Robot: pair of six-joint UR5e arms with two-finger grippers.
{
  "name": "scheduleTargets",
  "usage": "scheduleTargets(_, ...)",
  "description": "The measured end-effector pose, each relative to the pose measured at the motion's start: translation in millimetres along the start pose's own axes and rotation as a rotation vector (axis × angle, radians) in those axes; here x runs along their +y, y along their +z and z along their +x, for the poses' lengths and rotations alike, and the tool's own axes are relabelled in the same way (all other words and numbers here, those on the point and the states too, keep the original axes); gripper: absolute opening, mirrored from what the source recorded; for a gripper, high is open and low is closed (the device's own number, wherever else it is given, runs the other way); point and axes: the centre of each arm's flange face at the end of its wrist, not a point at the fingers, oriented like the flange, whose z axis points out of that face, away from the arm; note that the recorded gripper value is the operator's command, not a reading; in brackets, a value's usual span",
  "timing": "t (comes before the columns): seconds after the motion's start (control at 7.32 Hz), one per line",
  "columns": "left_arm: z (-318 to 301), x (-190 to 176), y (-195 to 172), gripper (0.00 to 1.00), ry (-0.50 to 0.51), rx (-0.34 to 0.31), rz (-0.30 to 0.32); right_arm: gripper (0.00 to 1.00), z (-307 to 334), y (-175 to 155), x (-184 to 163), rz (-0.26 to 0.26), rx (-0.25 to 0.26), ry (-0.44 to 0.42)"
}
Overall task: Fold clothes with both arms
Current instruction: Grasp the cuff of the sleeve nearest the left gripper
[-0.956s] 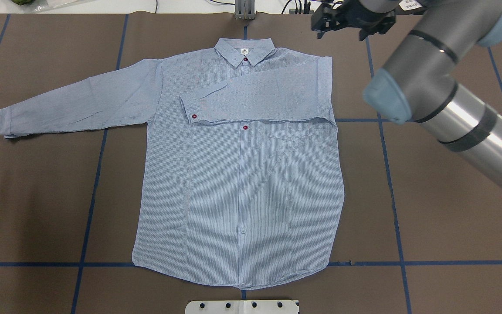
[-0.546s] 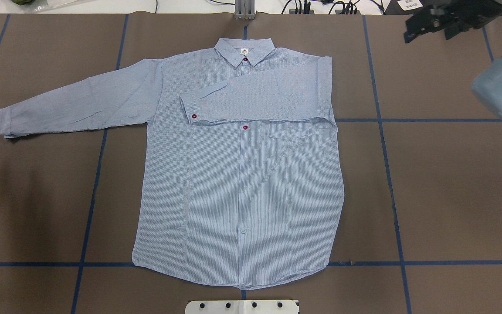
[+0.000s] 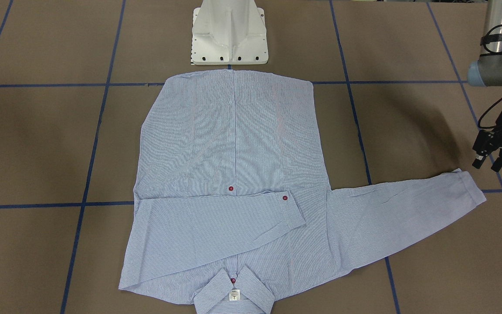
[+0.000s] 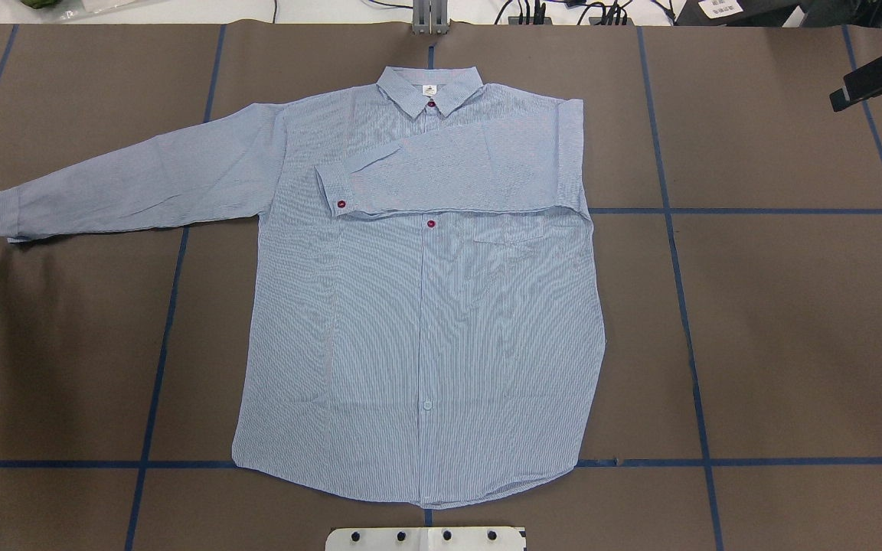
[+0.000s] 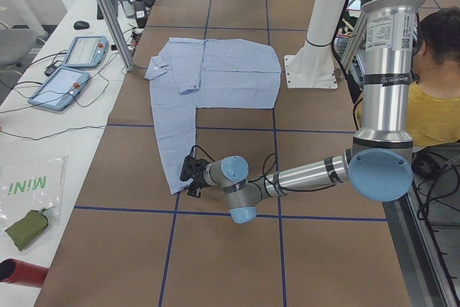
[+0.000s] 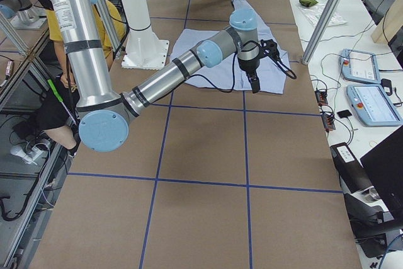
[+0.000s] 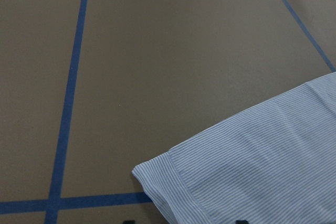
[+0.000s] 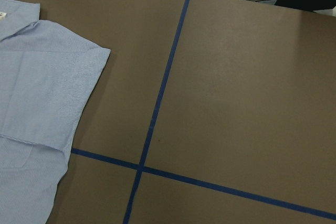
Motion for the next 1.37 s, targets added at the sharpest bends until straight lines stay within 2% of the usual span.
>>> scheduleTargets(0.27,11.9,13.1,17.9,0.53,-0.039,0.012,-0.02,1.0,3.6,-0.7,2.1,0.0,0.003,0.001)
scheduleTargets(0.68,10.3,19.8,26.8,0.5,-0.043,0.003,-0.035,1.0,7.5,-0.2,5.3,-0.001,0.012,0.006)
scheduleTargets(0.82,9.8,20.3,27.6,0.29,-0.042,0.001,-0.037,1.0,7.9,-0.3,6.3,-0.001,0.013,0.007)
scheduleTargets(0.96,10.3,20.0,28.2,0.0,-0.041,0.002,-0.036,1.0,7.9,-0.2,6.7,-0.002,0.012,0.007)
scheduleTargets(1.37,14.7,18.6,26.6,0.0,-0.026,0.017,-0.035,1.0,7.4,-1.3,7.0,0.0,0.012,0.006)
